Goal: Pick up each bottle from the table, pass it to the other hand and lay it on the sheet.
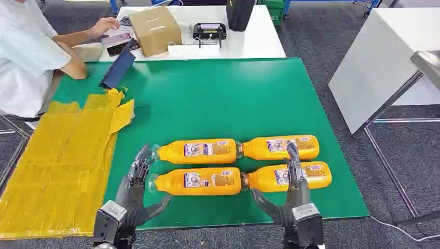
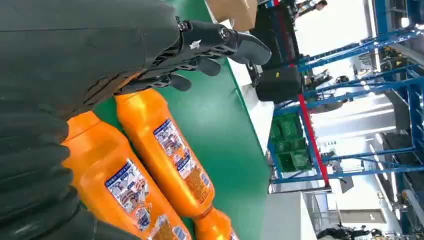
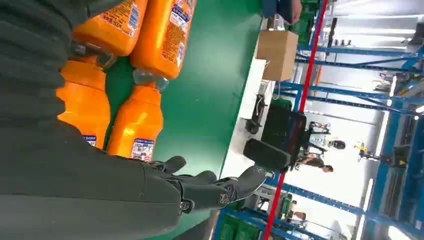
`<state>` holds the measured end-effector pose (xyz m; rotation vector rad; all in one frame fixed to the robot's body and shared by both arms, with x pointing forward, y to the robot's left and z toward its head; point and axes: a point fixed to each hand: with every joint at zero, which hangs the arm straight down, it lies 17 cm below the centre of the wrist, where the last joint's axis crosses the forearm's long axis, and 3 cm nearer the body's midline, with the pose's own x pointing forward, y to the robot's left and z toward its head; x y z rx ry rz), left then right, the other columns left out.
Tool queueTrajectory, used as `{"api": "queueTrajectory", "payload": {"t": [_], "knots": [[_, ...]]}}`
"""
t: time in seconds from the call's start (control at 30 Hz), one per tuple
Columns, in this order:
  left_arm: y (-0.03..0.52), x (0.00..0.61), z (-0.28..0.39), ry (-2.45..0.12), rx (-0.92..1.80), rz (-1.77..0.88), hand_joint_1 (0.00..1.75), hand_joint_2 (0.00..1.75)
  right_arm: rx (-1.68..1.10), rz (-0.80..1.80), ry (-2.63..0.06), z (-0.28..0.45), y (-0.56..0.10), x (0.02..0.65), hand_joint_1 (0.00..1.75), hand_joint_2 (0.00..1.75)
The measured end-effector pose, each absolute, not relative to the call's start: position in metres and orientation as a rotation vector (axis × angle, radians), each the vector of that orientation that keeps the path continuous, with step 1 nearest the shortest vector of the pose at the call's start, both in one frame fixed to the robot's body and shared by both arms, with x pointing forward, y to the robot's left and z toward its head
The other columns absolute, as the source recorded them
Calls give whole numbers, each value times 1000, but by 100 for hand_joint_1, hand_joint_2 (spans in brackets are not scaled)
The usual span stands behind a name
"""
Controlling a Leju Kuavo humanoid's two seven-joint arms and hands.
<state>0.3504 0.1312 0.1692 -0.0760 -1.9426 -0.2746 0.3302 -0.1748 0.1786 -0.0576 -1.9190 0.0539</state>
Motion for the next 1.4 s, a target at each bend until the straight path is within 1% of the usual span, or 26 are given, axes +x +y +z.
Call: {"api": "queueTrajectory", "payload": {"t": [0.13,0.17,0.2,0.23,0.3,0.33,0.37,0.4,0.43,0.47,0.5,0.6,1.4], "knots": [[131,350,169,-1942,-76,-275,0,175,-58,54,-1919,179,-175,330,0,175],[131,350,169,-1943,-76,-275,0,175,-58,54,-1919,179,-175,330,0,0],[131,350,169,-1943,-76,-275,0,175,-58,54,-1919,179,-175,330,0,0],[131,350,169,-1942,-76,-275,0,175,-58,54,-1919,179,-175,330,0,175],[131,350,169,-1943,-76,-275,0,175,-58,54,-1919,179,-175,330,0,175],[131,350,169,-1943,-76,-274,3,175,-58,54,-1919,179,-175,330,0,175],[131,350,169,-1943,-76,-275,3,175,-58,54,-1919,179,-175,330,0,175],[131,350,169,-1943,-76,-275,166,175,-58,54,-1919,179,-175,330,21,175],[131,350,169,-1943,-76,-275,175,175,-58,54,-1919,179,-175,330,134,175],[131,350,169,-1943,-76,-275,175,175,-58,54,-1919,179,-175,330,145,175],[131,350,169,-1943,-76,-275,175,175,-57,54,-1919,179,-175,330,168,175],[131,351,169,-1942,-76,-275,175,175,-57,54,-1920,179,-175,331,175,175],[131,350,169,-1943,-76,-275,175,175,-58,54,-1920,179,-175,331,175,175]]}}
